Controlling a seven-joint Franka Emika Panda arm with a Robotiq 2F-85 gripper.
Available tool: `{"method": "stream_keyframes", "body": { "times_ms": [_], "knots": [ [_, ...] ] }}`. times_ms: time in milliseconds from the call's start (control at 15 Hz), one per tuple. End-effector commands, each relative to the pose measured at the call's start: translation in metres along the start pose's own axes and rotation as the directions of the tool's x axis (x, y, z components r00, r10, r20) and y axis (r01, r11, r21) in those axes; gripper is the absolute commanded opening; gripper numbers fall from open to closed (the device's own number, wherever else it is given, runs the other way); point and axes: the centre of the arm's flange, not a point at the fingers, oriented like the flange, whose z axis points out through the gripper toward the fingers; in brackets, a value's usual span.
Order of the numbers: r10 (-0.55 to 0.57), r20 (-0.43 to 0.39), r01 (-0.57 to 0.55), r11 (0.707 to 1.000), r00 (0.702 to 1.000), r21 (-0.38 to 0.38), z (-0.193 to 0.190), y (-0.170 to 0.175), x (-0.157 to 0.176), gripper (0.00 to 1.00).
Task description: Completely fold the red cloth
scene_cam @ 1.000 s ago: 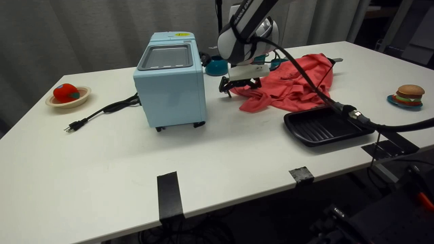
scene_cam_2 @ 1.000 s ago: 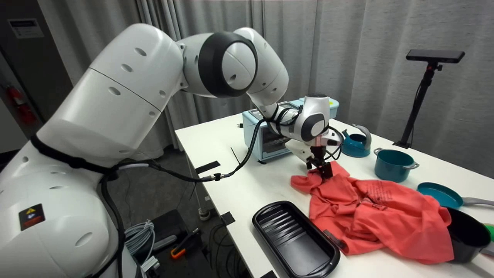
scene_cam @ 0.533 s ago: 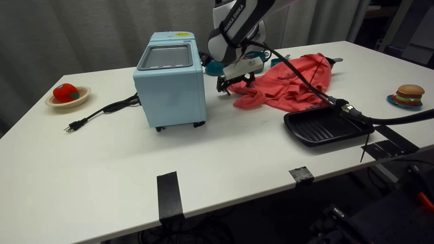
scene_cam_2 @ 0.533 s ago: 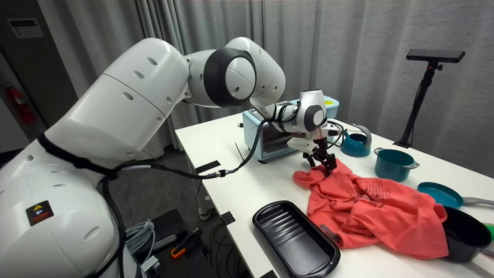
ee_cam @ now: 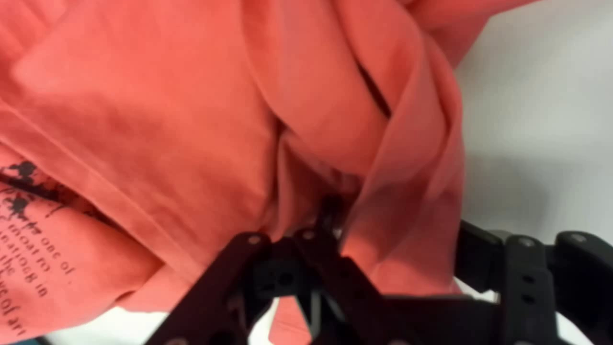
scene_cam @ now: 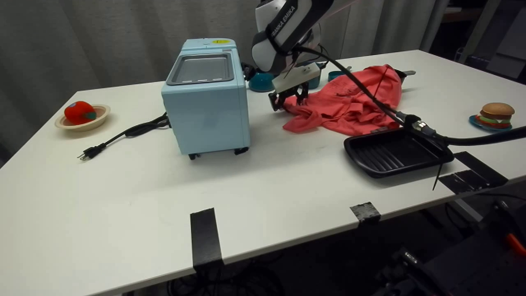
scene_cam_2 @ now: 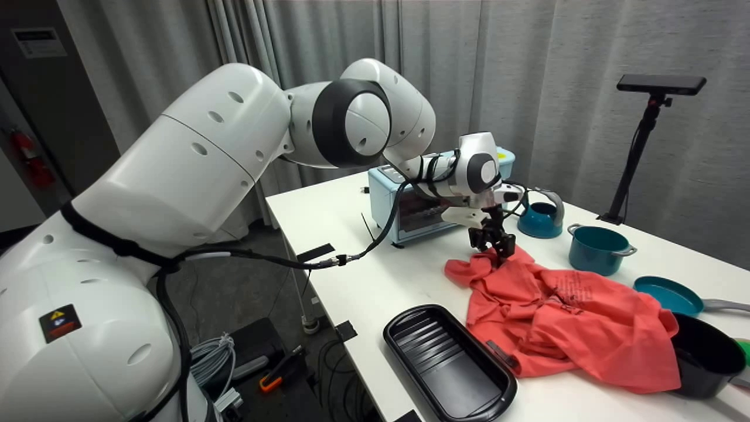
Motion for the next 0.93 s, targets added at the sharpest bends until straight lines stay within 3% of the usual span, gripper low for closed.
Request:
{"method": "stream_keyframes", "body": {
  "times_ms": [0, 133, 600, 867],
  "knots": [
    [-0.035, 0.008, 0.035, 0.998, 0.999, -0.050, 0.011, -0.002, 0.006, 0.12],
    [-0.041, 0.009, 0.042, 0.997, 0.999, -0.070, 0.009, -0.001, 0.003, 0.00],
    [-0.049, 0.002, 0.049, 0.994, 0.999, -0.095, -0.010, 0.010, -0.009, 0.00],
    [-0.035, -0.024, 0.030, 0.985, 0.999, -0.169, -0.030, 0.030, -0.015, 0.00]
  ]
}}
